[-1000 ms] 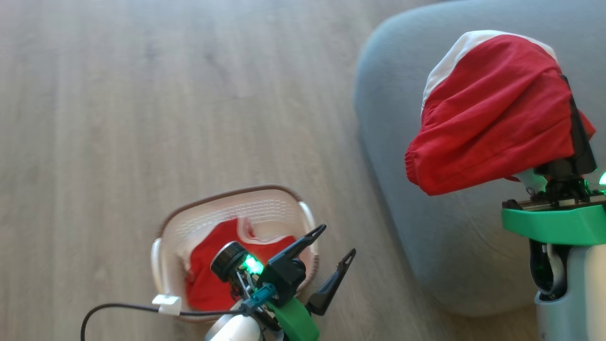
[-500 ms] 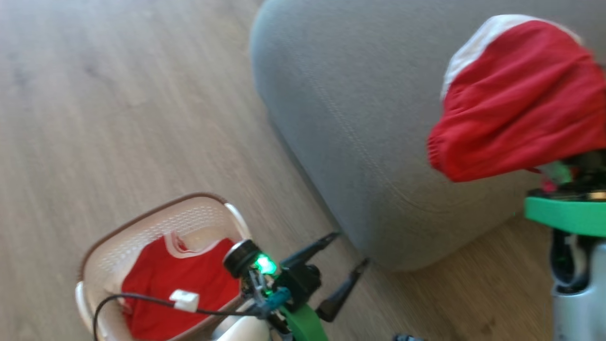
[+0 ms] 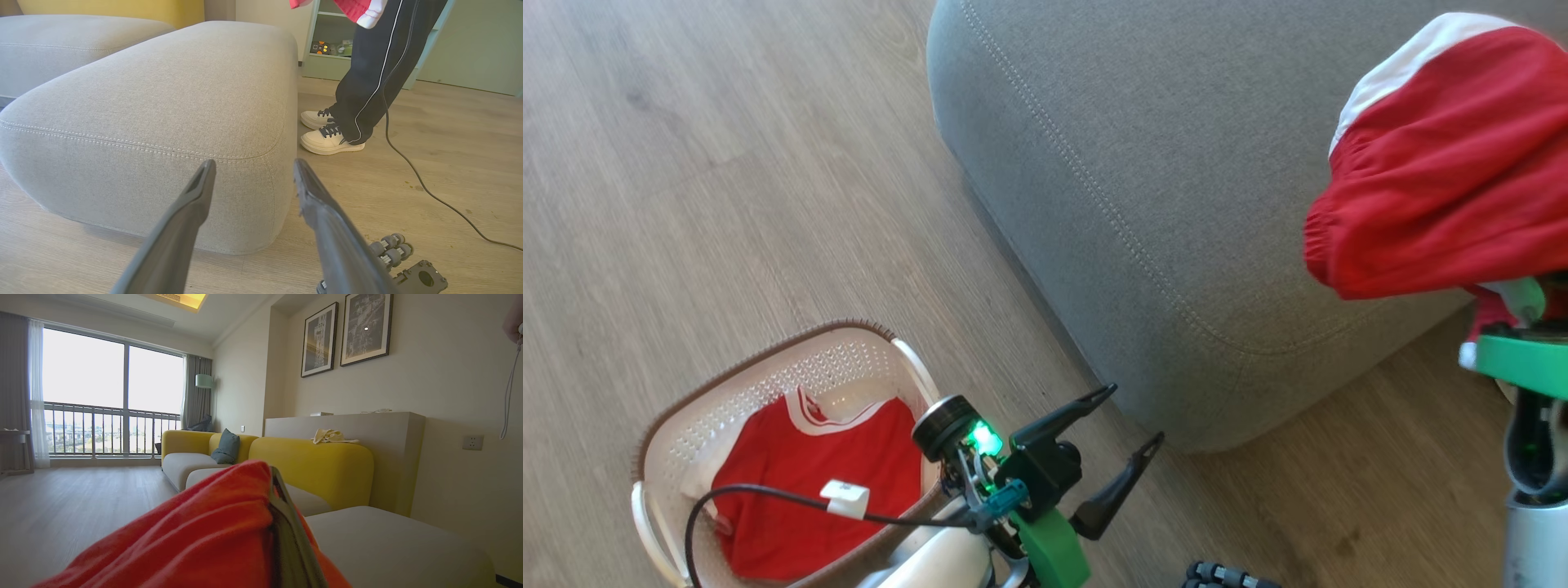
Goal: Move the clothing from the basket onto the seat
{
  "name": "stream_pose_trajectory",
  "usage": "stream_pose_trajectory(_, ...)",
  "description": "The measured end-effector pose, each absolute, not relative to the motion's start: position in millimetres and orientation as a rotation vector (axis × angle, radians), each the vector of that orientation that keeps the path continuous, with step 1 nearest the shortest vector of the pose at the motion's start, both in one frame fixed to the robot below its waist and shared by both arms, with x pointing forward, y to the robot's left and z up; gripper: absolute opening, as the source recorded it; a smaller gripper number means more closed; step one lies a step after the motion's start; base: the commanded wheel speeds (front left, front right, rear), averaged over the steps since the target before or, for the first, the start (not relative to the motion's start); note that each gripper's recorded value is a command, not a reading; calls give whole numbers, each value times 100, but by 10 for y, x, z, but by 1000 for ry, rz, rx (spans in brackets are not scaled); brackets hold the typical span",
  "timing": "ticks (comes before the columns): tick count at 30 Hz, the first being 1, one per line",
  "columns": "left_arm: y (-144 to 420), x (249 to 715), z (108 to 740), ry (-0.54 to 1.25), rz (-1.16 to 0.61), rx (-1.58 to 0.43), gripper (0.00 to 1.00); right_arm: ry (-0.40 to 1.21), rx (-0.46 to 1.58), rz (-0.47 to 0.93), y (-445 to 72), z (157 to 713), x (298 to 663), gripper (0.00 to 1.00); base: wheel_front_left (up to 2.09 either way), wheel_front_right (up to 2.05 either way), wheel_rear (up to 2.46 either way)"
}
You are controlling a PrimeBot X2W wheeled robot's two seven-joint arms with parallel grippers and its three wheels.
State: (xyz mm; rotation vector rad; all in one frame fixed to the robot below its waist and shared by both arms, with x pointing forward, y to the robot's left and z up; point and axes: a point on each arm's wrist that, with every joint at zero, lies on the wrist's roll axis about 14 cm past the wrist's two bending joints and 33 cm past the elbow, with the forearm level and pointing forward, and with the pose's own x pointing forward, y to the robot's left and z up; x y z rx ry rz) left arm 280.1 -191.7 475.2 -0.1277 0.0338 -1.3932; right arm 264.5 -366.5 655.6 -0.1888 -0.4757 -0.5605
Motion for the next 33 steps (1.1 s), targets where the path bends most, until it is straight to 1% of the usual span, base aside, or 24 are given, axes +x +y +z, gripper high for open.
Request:
stream_pose_trajectory(5,-1871,2904,4681,47,-1368,-128,100,-418,-221,-619,-3836,6431,2616,0,0,0,0)
stream_pose_trajectory(8,-1838,2966,4618,57,-1355,-124,100,-412,-237,-628,-3881,6441,2682,0,0,0,0)
stream_pose_trajectory(11,-1808,3056,4495,75,-1348,-128,100,-424,-275,-650,-4012,6527,2883,0,0,0,0)
stream_pose_trajectory(16,-1729,3430,4295,59,-1330,-91,100,-434,-345,-591,-4067,6647,3413,0,0,0,0)
stream_pose_trajectory(19,-1705,3495,4132,72,-1351,-83,100,-430,-395,-540,-4071,6688,3778,0,0,0,0)
stream_pose_trajectory(24,-1676,3549,3919,100,-1367,-108,100,-369,-453,-465,-4088,6541,4316,0,0,0,0)
stream_pose_trajectory(29,-1663,3704,3803,100,-1348,-130,100,-363,-484,-427,-4138,6543,4761,0,0,0,0)
stream_pose_trajectory(33,-1603,3745,3660,125,-1335,-137,100,-341,-496,-415,-4230,6501,5041,0,0,0,0)
